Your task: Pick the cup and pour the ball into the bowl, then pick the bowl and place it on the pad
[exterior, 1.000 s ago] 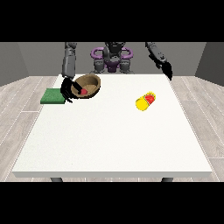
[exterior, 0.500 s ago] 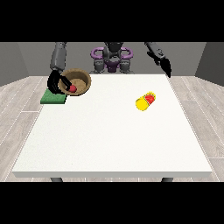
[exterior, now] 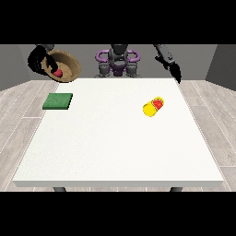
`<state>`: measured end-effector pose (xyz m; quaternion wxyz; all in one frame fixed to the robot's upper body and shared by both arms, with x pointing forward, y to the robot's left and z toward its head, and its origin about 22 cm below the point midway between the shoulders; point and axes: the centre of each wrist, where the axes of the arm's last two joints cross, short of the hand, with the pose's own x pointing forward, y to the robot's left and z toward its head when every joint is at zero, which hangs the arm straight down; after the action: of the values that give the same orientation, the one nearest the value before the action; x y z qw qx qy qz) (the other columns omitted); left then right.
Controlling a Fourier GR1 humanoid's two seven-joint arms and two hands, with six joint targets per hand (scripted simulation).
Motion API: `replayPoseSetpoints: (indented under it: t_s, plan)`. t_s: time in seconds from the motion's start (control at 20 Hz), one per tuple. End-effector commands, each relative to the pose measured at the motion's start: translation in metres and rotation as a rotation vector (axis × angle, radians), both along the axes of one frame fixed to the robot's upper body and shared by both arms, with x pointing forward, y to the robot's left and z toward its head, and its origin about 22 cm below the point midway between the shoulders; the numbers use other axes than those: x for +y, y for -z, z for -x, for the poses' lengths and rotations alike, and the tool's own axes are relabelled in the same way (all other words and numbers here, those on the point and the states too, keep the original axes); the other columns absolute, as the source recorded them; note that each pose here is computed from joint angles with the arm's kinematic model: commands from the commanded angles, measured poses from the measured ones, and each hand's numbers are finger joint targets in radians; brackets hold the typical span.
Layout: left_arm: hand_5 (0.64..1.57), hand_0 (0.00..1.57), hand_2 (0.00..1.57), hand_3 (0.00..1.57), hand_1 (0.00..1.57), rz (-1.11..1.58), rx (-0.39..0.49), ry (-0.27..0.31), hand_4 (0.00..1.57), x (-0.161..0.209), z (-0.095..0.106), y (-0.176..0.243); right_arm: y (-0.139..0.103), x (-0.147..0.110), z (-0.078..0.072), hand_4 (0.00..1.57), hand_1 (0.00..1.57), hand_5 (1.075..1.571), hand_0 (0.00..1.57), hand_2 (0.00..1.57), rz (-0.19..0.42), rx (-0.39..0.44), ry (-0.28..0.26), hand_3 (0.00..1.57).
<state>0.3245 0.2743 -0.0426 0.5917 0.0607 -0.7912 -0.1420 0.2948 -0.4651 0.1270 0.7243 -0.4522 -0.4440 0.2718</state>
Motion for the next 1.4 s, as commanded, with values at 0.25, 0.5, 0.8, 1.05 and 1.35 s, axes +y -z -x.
replayPoseSetpoints:
  t_s: [0.25,0.5,0.8,1.05,1.35]
  plan:
    - [0.761,0.0,0.0,0.0,0.0,0.036,-0.195,-0.136,0.0,0.092,0.009,-0.027,0.012,-0.031,0.008,1.53,1.57,1.57,1.57,1.57,0.027,-0.164,0.021,1.49]
    - [1.188,0.0,0.0,0.0,0.0,0.103,-0.336,-0.108,0.84,0.116,-0.001,-0.063,0.026,-0.039,0.0,1.42,1.57,1.563,1.57,1.57,-0.035,-0.289,0.101,1.57]
    - [1.191,0.0,0.0,0.0,0.0,0.103,-0.391,-0.146,0.89,0.143,0.012,-0.082,0.048,-0.048,-0.001,1.22,1.57,1.548,1.57,1.57,-0.225,-0.39,0.174,1.57]
    - [1.168,0.0,0.0,0.0,0.0,0.107,-0.367,-0.167,0.86,0.167,0.027,-0.084,0.056,-0.045,-0.007,0.64,1.57,1.378,1.57,1.57,-0.498,-0.416,0.232,1.26]
    - [1.188,0.0,0.0,0.0,0.0,0.101,-0.358,-0.188,0.86,0.17,0.045,-0.077,0.001,-0.087,0.005,0.0,0.15,1.237,0.15,0.63,-0.548,-0.511,0.346,0.24]
